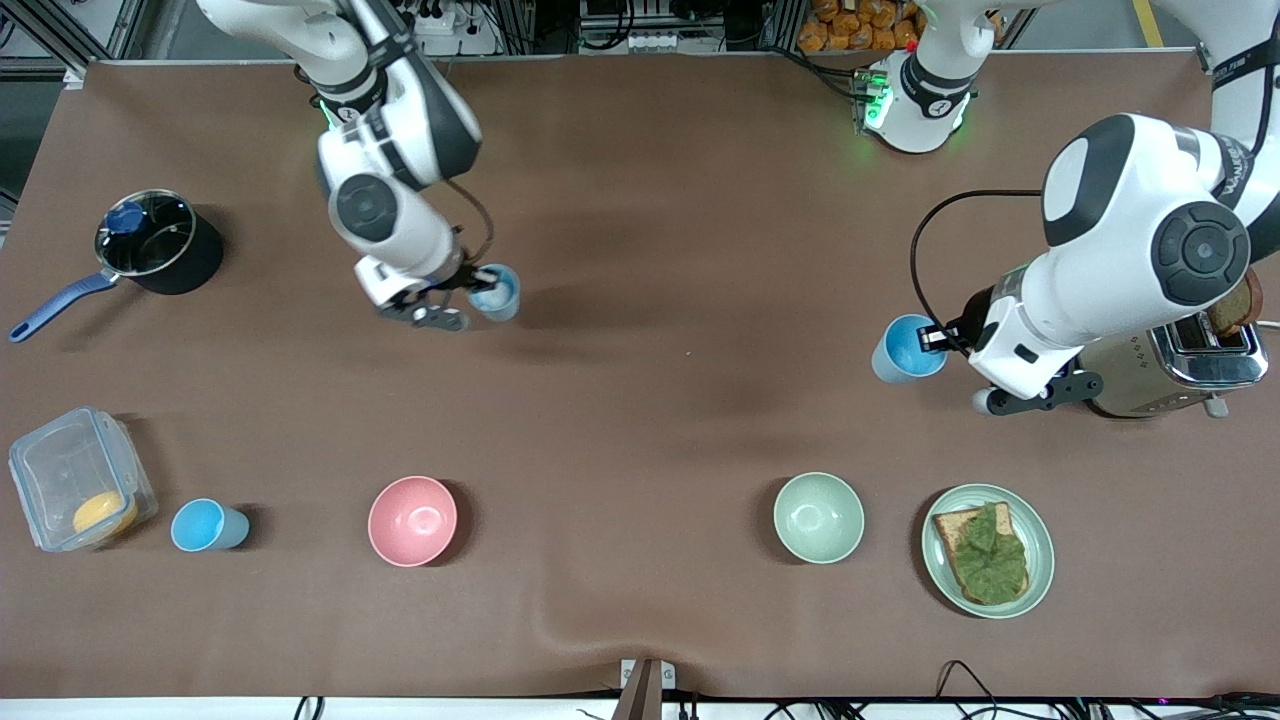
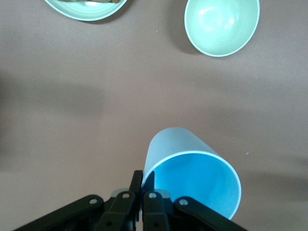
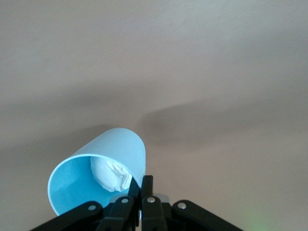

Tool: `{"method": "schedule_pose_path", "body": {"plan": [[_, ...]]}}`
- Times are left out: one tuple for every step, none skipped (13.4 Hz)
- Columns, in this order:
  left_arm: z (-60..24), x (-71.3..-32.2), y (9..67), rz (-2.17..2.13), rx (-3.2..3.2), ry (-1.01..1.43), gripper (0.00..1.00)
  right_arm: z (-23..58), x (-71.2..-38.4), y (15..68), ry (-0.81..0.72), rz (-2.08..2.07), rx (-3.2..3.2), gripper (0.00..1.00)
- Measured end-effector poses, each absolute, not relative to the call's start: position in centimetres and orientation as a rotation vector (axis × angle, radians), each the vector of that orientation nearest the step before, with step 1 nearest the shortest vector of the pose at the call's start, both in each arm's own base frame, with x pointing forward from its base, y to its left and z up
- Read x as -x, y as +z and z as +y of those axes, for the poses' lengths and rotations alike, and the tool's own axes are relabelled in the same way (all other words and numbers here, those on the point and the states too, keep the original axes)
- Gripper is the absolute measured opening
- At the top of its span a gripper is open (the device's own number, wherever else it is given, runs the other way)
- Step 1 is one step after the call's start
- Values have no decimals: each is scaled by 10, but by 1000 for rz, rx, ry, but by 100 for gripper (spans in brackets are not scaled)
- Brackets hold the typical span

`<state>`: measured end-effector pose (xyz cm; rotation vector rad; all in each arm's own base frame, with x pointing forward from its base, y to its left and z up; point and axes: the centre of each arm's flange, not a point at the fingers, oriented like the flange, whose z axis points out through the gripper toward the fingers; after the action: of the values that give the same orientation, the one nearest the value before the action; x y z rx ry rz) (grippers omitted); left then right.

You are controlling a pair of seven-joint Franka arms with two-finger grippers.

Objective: Stack blue cups with both arms
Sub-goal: 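Lift both blue cups and carry them toward the table's middle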

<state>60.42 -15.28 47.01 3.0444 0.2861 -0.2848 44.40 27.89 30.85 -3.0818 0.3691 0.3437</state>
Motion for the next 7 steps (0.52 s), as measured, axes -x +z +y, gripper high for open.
{"method": "schedule_pose_path", "body": {"plan": [[-152, -604, 472, 287, -3045, -283, 3, 295, -440, 312, 343, 400, 3064, 4], [-152, -603, 474, 286, -3045, -279, 3, 311, -437, 313, 338, 437, 3045, 4], [-153, -603, 475, 285, -3045, -274, 3, 329, -434, 312, 322, 480, 3031, 4], [-153, -603, 477, 284, -3045, -271, 3, 349, -432, 309, 303, 525, 3022, 4], [-154, -603, 478, 283, -3045, -267, 3, 371, -429, 304, 289, 567, 3014, 4], [-154, -602, 479, 281, -3045, -265, 3, 392, -427, 298, 279, 604, 3006, 4], [-155, -602, 480, 278, -3045, -264, 3, 411, -428, 291, 274, 641, 2994, 4]]}}
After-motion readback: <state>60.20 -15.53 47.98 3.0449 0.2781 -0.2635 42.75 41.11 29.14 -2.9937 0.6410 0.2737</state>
